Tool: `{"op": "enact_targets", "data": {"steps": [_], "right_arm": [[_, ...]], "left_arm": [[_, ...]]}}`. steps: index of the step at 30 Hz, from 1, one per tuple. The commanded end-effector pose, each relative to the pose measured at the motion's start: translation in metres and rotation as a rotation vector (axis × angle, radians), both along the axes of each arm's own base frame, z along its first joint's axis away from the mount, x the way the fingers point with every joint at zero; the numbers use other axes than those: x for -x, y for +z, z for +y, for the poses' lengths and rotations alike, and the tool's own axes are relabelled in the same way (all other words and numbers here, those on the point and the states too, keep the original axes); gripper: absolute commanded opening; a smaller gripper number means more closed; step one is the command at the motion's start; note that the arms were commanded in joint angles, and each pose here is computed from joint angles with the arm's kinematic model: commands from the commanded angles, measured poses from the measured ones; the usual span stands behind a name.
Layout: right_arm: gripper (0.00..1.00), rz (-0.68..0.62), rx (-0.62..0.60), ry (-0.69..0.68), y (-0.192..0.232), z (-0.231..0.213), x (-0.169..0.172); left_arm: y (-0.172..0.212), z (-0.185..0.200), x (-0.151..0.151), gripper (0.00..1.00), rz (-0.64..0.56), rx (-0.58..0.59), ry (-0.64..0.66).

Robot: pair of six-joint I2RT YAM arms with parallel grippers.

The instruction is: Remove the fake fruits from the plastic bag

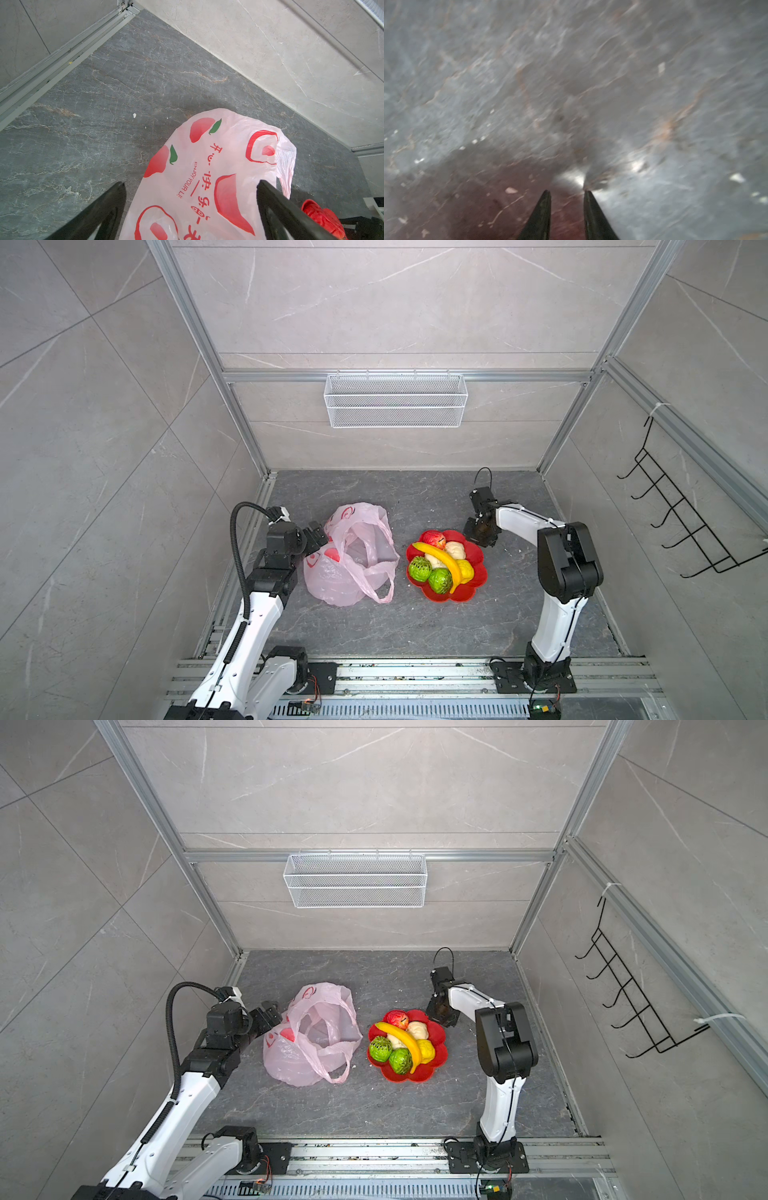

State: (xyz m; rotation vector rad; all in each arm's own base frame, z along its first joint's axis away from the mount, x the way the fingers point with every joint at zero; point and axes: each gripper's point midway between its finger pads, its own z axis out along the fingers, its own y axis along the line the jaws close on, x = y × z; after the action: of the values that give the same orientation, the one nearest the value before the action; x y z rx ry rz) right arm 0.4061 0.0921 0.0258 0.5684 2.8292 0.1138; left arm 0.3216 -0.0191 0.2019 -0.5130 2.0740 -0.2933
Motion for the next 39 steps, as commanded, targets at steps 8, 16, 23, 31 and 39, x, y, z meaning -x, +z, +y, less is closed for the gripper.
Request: {"op": "enact_targets", "data": {"steps": [8, 16, 23, 31, 39], "right_arm": [[0.34, -0.034, 0.034, -0.011, 0.021, 0.026, 0.015], [0.92, -0.168, 0.096, -0.020, 0.066, -0.031, 0.001], [0.99, -0.401, 0.132, 0.044, 0.104, -0.058, -0.014], [0.99, -0.728, 0.290, 0.063, 0.144, -0.081, -0.005], [0.99, -0.802, 0.383, 0.054, 0.146, -0.096, 0.019]], "left_arm": [[-0.009, 0.014, -0.012, 1.00, -0.037, 0.022, 0.078], [-0.009, 0.062, -0.022, 0.99, -0.043, 0.011, 0.191], [-0.012, 0.088, -0.029, 1.00, -0.027, -0.111, 0.241], [-0.045, 0.112, -0.037, 0.99, -0.018, -0.294, 0.251], [-0.061, 0.114, -0.042, 0.99, -0.054, -0.395, 0.207]]}}
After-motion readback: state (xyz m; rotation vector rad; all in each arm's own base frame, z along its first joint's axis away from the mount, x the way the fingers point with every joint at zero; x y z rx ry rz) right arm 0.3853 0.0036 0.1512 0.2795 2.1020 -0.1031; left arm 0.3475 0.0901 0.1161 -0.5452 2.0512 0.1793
